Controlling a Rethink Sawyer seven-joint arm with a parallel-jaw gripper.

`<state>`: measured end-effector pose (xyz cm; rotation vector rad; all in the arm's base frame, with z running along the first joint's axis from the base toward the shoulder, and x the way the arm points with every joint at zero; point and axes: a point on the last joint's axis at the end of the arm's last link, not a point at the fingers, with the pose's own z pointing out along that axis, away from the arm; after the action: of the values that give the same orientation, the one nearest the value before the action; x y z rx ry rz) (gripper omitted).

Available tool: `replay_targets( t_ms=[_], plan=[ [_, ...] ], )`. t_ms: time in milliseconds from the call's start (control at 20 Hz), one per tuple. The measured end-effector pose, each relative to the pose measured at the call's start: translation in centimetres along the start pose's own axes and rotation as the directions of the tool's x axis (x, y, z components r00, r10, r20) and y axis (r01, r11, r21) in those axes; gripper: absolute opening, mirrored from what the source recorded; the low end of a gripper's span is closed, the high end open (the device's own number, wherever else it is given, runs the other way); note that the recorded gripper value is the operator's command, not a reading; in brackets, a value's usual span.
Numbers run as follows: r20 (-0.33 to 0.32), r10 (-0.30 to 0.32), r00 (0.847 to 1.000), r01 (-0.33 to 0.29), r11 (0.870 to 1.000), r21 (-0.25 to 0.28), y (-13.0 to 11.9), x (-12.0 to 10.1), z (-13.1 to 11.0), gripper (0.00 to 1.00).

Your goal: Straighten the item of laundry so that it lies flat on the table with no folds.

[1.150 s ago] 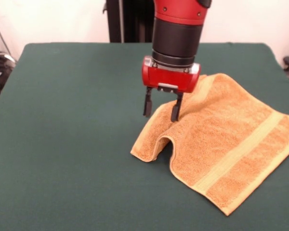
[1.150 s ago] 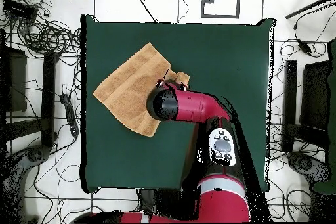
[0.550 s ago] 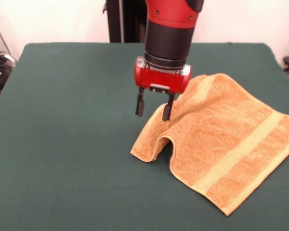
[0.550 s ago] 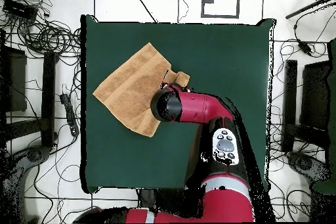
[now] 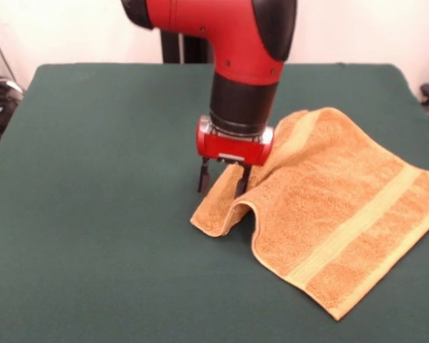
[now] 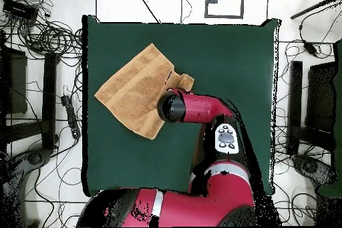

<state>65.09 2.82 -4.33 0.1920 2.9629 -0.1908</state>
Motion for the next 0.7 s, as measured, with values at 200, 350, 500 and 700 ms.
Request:
replay_targets(
  t_ms=[200, 350, 500, 700],
  plan=[
    [0.009, 0.006, 1.000, -0.006, 1.000, -0.003, -0.18, -0.44, 0.39, 1.00],
    [0.010, 0.008, 1.000, -0.008, 1.000, -0.005, -0.22, -0.55, 0.44, 1.00],
    [0.012, 0.002, 1.000, -0.002, 1.000, -0.005, -0.15, -0.53, 0.46, 0.00],
    [0.015, 0.001, 1.000, -0.001, 1.000, -0.009, 0.07, -0.70, 0.52, 0.00]
  ],
)
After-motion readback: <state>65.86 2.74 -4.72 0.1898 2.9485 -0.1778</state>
